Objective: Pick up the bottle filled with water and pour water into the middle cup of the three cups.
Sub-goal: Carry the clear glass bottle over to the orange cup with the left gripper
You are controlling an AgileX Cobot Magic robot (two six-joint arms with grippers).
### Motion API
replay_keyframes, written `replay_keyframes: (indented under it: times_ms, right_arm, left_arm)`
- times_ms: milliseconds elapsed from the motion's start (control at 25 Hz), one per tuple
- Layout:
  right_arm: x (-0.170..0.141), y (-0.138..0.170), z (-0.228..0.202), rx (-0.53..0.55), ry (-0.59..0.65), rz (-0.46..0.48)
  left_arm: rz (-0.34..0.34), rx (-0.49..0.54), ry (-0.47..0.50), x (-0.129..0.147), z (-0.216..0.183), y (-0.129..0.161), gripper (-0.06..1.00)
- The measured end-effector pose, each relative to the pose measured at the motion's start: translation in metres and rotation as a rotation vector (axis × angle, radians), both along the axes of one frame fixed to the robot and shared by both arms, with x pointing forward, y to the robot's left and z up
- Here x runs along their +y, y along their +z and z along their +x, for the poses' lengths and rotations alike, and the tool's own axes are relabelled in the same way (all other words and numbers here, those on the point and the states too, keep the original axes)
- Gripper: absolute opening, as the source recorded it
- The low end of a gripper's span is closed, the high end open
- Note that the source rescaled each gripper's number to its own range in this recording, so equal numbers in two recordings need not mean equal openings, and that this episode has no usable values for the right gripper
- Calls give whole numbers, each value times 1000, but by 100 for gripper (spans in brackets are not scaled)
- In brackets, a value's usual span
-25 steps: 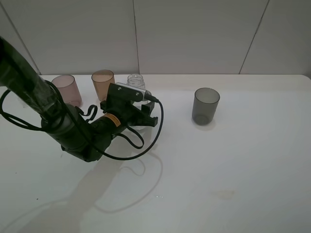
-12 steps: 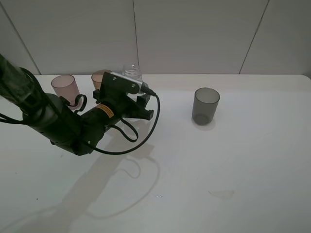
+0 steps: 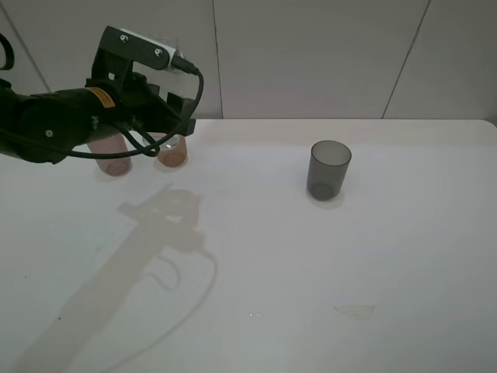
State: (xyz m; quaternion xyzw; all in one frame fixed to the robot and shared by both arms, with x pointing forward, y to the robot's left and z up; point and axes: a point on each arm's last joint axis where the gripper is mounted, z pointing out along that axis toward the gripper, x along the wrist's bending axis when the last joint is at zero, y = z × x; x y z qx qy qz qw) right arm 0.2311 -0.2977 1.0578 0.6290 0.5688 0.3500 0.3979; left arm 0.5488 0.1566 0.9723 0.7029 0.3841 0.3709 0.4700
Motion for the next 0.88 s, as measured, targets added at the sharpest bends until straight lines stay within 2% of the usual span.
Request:
replay_keyframes:
  times_ms: [120, 240, 400, 640, 880]
  right_arm:
    - [0, 0, 0, 0, 0, 0]
    - [0, 0, 0, 0, 0, 0]
    - [0, 0, 0, 0, 0, 0]
    - [0, 0, 0, 0, 0, 0]
    - [0, 0, 0, 0, 0, 0]
  left_arm:
    - [100, 60, -8, 18, 5, 12, 1]
    - [230, 129, -21, 33, 14, 21, 1]
    - [364, 176, -27, 41, 27, 37, 1]
    - [455, 153, -31, 46, 38, 57, 1]
    - [535, 147, -38, 58, 41, 57, 1]
